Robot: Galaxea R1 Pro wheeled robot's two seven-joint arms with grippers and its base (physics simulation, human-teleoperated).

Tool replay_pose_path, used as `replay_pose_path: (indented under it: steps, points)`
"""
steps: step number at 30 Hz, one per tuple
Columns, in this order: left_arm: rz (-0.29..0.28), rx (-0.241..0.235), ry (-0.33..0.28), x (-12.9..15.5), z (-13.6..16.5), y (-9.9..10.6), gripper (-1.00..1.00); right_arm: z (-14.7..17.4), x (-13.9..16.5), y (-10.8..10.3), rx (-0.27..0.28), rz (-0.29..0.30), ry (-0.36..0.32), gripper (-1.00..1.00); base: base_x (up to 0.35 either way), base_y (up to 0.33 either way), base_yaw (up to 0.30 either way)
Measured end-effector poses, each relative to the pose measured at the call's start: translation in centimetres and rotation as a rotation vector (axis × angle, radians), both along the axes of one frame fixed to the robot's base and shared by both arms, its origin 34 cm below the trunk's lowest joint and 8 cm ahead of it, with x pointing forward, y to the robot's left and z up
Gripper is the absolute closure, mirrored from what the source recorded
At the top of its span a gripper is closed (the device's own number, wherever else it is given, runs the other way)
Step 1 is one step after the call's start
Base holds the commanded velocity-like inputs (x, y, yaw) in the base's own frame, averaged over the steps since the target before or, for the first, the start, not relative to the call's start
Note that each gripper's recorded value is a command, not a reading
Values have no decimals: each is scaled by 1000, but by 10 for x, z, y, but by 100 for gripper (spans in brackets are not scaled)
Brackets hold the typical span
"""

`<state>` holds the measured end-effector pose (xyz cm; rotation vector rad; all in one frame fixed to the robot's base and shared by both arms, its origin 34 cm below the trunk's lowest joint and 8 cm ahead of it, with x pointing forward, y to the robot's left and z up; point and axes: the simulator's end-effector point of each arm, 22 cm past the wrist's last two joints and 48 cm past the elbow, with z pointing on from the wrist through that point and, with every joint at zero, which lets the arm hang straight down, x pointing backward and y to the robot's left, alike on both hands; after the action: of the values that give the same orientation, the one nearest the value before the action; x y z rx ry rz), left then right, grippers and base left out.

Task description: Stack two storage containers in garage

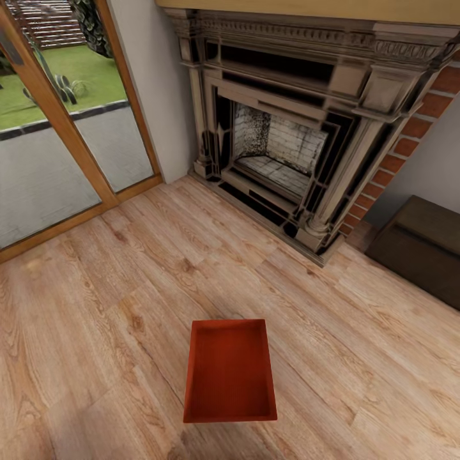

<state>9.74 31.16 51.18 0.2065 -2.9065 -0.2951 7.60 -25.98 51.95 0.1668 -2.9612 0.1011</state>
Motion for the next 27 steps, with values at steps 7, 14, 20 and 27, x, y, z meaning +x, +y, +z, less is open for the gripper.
replay_pose_path:
  steps: [7,14,20,27]
  points:
    - [2,33,-30,16,-2,23,-100,3,-4,-45,-69,4,23,-100,0,0,0]
    - [177,100,-179,191,-18,106,-100,-33,276,-133,-257,-6,-304,-100,0,0,0]
    - [187,57,-321,316,-21,81,-100,-27,376,-117,-246,-25,-429,-100,0,0,0]
    - [193,-141,-423,407,-20,-71,-100,-23,448,18,-70,-50,-528,-100,0,0,0]
